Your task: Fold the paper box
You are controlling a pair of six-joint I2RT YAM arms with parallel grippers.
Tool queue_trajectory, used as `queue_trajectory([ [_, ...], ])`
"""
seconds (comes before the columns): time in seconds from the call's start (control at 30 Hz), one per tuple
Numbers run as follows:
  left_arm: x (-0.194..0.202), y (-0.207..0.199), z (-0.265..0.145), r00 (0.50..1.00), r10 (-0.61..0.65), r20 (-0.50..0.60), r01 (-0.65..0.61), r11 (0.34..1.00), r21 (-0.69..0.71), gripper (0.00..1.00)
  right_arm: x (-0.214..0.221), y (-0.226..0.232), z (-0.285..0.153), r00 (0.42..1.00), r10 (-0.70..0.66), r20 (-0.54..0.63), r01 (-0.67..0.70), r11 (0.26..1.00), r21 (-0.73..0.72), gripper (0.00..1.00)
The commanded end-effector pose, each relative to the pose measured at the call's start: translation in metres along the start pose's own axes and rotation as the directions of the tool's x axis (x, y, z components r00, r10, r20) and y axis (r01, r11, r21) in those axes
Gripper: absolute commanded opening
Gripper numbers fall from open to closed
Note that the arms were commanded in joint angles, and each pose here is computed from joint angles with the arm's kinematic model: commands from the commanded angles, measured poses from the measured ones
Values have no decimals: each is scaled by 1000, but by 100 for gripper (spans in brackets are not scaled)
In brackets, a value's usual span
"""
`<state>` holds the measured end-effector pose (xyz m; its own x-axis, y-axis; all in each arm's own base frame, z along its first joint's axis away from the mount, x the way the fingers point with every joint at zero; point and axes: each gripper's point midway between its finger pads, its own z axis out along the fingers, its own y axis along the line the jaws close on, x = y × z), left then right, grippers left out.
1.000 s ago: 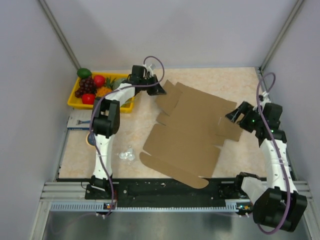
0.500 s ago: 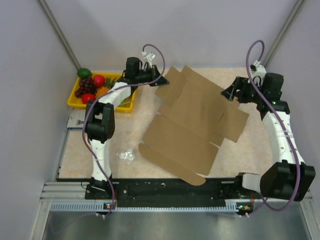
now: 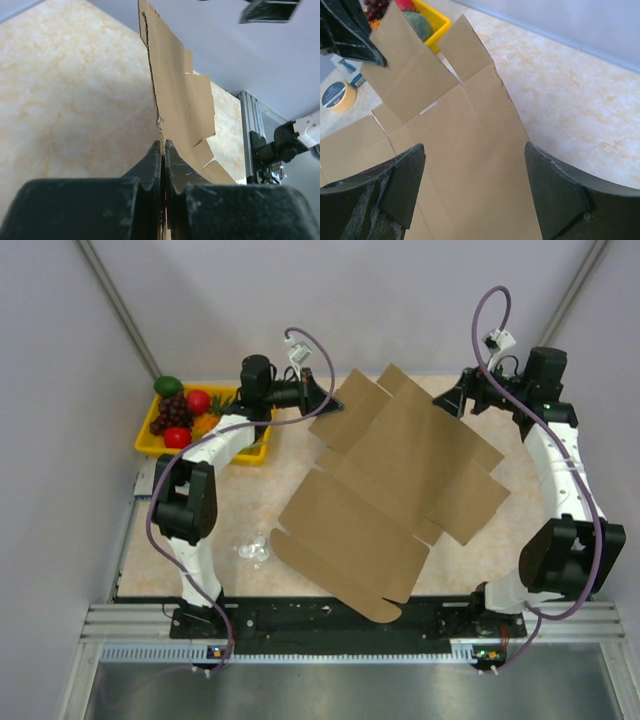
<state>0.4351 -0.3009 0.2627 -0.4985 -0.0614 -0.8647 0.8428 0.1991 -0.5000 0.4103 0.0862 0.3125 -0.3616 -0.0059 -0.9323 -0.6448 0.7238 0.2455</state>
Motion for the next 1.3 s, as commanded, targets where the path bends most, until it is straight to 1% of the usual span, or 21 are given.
queue_trajectory([
  [0.0,-23,-48,-7,974,223,37,-226,966,123,0,-12,3,12,993,-118,20,119,989,-87,80],
  [0.1,-23,-52,-7,970,241,40,-244,960,140,0,-12,11,20,988,-155,21,156,973,-168,76],
  [0.23,-25,-64,-7,956,287,56,-292,940,176,0,-5,13,35,978,-207,3,203,959,-200,74],
  [0.37,-28,-72,-7,947,313,67,-321,927,193,0,2,21,46,980,-198,-12,188,946,-264,68],
  [0.6,-24,-79,-10,935,348,71,-355,908,224,0,12,28,49,978,-208,-22,192,933,-304,45],
  [0.63,-23,-80,-11,930,359,77,-367,901,233,0,13,31,49,979,-205,-19,188,928,-321,43],
  [0.73,-21,-81,-11,933,352,71,-358,901,245,0,14,37,46,980,-199,-12,183,921,-345,30],
  [0.77,-21,-80,-11,936,346,68,-352,904,242,0,12,39,44,980,-201,-9,186,920,-345,22],
  [0.8,-25,-77,-10,938,338,72,-345,912,220,0,13,40,44,981,-193,-12,177,921,-347,15],
  [0.83,-29,-77,-12,945,320,73,-328,926,189,5,11,43,42,981,-193,-5,178,916,-358,8],
  [0.87,-35,-71,-13,947,310,83,-319,938,137,15,10,46,41,982,-191,0,177,914,-366,0],
  [0.9,-40,-66,-14,949,302,89,-309,948,80,22,8,50,38,982,-187,1,174,914,-368,0],
  [0.93,-53,-64,-18,946,306,109,-306,952,-15,26,9,49,38,982,-187,-4,174,920,-352,0],
  [1.0,-48,-58,-24,951,294,92,-283,952,-112,36,10,58,39,980,-197,-16,180,924,-338,0],
  [1.03,-65,-60,-35,934,331,134,-297,928,-224,44,11,56,40,978,-207,-27,190,933,-305,0],
  [1.07,-70,-59,-41,928,337,157,-284,914,-289,50,12,58,40,976,-213,-33,195,936,-292,0],
  [1.1,-65,-52,-48,929,328,173,-251,899,-358,61,14,59,41,975,-220,-40,201,939,-279,0],
  [1.13,-73,-62,-55,916,349,197,-253,885,-391,62,12,63,40,970,-240,-40,222,940,-261,0],
  [1.2,-70,-58,-62,915,346,207,-223,862,-455,62,11,64,40,967,-249,-44,233,944,-235,0],
  [1.23,-70,-62,-63,915,346,210,-214,854,-475,59,8,63,39,966,-255,-46,240,947,-212,0],
  [1.27,-70,-52,-69,920,327,218,-168,829,-533,55,9,62,40,966,-253,-50,237,948,-211,0],
])
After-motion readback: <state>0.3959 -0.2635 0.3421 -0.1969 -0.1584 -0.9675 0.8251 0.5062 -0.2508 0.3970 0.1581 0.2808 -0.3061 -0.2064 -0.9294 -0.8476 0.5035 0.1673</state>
